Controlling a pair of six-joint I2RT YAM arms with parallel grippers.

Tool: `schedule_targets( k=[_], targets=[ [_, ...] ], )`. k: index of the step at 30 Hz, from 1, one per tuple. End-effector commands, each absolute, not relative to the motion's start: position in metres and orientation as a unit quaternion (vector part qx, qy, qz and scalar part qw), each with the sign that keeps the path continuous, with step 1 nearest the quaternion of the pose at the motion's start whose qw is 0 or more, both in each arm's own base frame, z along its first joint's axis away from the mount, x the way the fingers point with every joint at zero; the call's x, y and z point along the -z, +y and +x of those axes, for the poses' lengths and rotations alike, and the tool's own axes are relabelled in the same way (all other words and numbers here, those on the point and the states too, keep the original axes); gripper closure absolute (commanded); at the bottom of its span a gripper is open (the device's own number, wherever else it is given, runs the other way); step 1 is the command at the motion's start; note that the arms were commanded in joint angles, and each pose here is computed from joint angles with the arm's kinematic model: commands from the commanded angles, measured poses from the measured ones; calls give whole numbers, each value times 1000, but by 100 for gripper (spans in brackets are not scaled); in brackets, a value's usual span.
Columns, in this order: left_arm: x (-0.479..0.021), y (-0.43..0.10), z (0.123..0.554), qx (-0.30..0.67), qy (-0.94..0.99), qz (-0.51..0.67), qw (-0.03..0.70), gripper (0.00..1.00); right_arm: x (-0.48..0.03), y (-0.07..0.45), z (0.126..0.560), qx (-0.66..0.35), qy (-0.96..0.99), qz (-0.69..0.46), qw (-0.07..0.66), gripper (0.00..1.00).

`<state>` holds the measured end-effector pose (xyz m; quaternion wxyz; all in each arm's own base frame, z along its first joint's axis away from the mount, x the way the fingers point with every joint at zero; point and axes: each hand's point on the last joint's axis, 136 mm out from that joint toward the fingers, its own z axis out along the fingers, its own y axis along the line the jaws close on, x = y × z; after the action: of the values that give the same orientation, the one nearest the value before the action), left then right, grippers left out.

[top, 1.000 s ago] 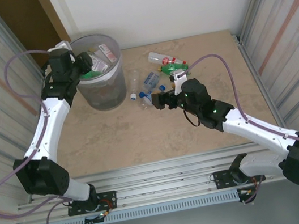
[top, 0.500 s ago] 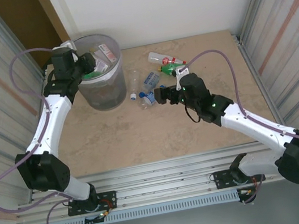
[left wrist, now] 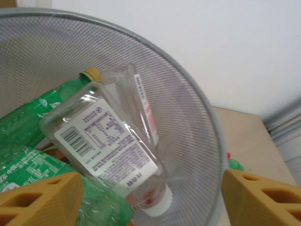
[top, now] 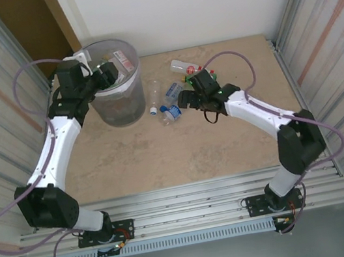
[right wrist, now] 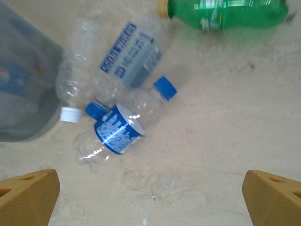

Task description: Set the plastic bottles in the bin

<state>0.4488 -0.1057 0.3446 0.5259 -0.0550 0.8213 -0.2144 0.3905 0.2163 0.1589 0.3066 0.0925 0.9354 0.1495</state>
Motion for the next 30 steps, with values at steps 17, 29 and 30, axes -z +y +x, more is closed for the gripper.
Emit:
schedule_targets(
  k=[17,29,30],
  targets=[
    [-359,-95,381,250,776,-59,576,1,-85,275,427,-189,952,146,194,2],
    [-344,-93,372,256,776,-69,572,1,-59,294,433,-197,955,139,171,0],
    [-342,-93,372,256,778,-69,570,1,-55,294,432,-196,956,139,167,1]
  ],
)
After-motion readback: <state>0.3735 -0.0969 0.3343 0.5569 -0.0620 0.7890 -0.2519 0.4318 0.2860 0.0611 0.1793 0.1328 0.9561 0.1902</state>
